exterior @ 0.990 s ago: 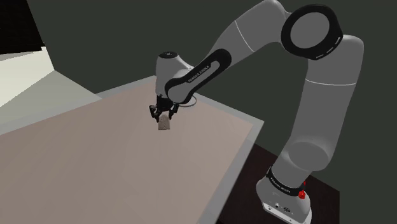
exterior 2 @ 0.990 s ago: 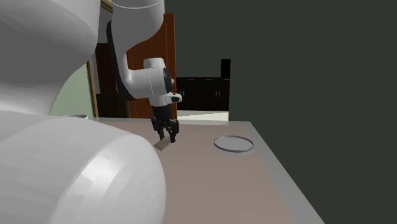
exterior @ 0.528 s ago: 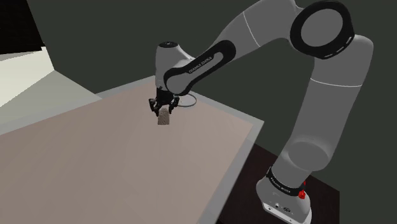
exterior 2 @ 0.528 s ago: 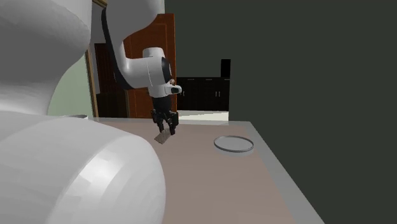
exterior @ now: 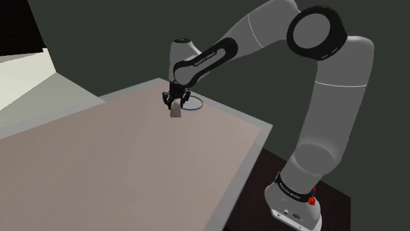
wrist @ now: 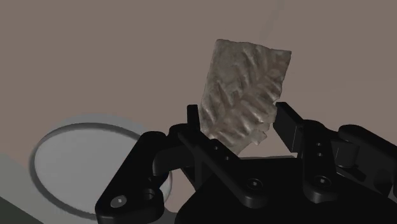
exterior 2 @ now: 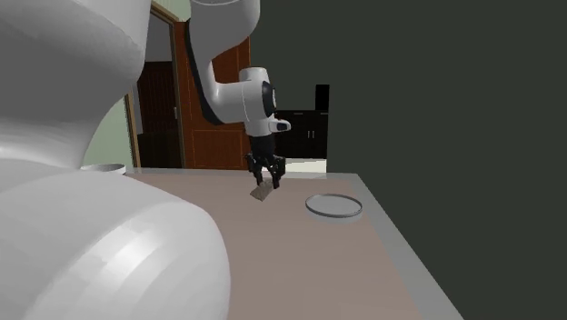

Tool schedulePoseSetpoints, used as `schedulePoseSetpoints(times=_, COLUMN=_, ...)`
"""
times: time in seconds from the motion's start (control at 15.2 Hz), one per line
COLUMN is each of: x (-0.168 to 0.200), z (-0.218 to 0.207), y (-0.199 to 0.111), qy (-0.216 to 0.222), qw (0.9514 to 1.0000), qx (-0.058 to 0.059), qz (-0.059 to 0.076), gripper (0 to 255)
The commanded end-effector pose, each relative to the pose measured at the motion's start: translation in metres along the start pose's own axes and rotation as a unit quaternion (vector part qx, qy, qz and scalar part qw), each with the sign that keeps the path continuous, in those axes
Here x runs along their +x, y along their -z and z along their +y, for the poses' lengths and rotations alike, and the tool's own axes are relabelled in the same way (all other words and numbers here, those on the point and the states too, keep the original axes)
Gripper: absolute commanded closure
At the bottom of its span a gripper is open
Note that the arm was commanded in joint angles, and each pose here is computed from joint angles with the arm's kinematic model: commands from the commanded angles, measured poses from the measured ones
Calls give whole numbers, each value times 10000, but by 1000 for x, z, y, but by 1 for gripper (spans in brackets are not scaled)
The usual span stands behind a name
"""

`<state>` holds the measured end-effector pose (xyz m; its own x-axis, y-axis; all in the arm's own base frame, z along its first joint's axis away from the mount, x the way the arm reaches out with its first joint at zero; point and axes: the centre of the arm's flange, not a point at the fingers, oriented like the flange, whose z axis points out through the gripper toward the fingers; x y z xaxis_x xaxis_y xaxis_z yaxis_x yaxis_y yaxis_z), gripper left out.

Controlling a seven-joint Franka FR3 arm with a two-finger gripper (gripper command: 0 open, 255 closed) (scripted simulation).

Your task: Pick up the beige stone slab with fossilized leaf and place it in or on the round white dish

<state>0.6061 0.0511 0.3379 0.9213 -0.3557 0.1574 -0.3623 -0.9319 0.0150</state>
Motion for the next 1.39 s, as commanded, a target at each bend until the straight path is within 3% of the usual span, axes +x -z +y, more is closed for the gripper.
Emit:
schedulePoseSetpoints(times=0.0, x=19, z=20, y=-1, qy=7, qw=10000, qx=1, qz=-1, gripper=255)
schedulePoseSetpoints(times=1.06, x=178, z=167, y=-20, qy=7, qw=10000, qx=1, qz=-1, gripper=255)
schedulePoseSetpoints(times=1.32, x=175, z=166, y=-41, qy=7, qw=10000, qx=1, qz=-1, gripper=255)
